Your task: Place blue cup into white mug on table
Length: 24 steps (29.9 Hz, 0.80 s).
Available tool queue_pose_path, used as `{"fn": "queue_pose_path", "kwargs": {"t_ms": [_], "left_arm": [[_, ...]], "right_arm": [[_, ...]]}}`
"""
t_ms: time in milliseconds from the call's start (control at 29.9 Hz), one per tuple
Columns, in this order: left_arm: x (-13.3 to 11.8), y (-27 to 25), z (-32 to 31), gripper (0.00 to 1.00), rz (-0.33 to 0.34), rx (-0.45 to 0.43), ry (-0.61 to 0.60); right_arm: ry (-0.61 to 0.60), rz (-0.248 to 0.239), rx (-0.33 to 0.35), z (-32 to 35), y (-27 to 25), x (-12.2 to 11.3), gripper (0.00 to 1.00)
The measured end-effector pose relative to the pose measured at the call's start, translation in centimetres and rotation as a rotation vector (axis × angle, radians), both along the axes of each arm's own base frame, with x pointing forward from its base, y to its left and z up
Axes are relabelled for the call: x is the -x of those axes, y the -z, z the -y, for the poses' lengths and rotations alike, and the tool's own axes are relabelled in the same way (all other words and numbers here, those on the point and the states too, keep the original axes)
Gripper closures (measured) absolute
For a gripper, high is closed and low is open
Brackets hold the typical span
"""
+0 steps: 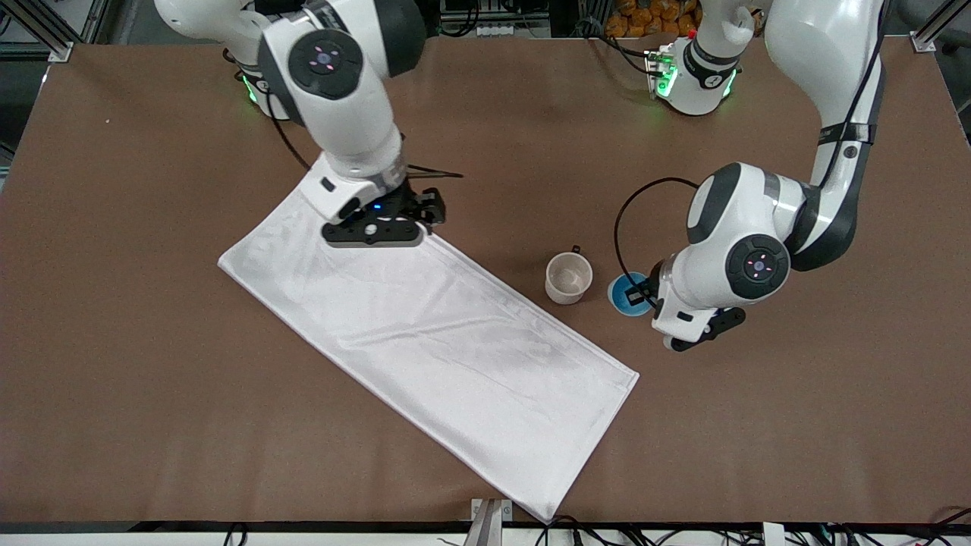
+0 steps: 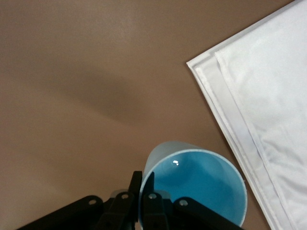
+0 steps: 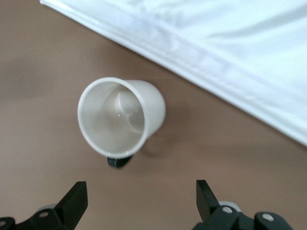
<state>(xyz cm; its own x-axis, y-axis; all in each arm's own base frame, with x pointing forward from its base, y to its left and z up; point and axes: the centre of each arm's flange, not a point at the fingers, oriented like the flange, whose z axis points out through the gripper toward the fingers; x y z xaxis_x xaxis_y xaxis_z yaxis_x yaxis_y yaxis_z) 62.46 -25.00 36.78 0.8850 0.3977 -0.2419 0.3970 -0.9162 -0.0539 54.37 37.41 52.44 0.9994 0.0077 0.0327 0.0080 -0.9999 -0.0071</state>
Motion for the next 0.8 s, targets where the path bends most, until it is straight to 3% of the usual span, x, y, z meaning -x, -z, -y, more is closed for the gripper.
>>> {"fn": "queue_pose_path", "kwargs": {"t_ms": [167, 434, 802], "left_arm": [[1.0, 0.2, 1.2, 0.96, 0.005, 0.006, -0.01], [3.7, -1.9, 1.8, 0.96, 0.085, 0.049, -0.041], [6.8, -0.4, 5.2, 0.96, 0.163, 0.082, -0.132]], "right_arm": [[-0.025, 0.014, 0.021, 6.4, -3.3, -1.8, 0.0], [-0.033, 0.044, 0.038, 17.2, -6.5, -4.5, 0.0], [-0.023, 0.04, 0.058, 25.1, -7.2, -5.7, 0.0]]}}
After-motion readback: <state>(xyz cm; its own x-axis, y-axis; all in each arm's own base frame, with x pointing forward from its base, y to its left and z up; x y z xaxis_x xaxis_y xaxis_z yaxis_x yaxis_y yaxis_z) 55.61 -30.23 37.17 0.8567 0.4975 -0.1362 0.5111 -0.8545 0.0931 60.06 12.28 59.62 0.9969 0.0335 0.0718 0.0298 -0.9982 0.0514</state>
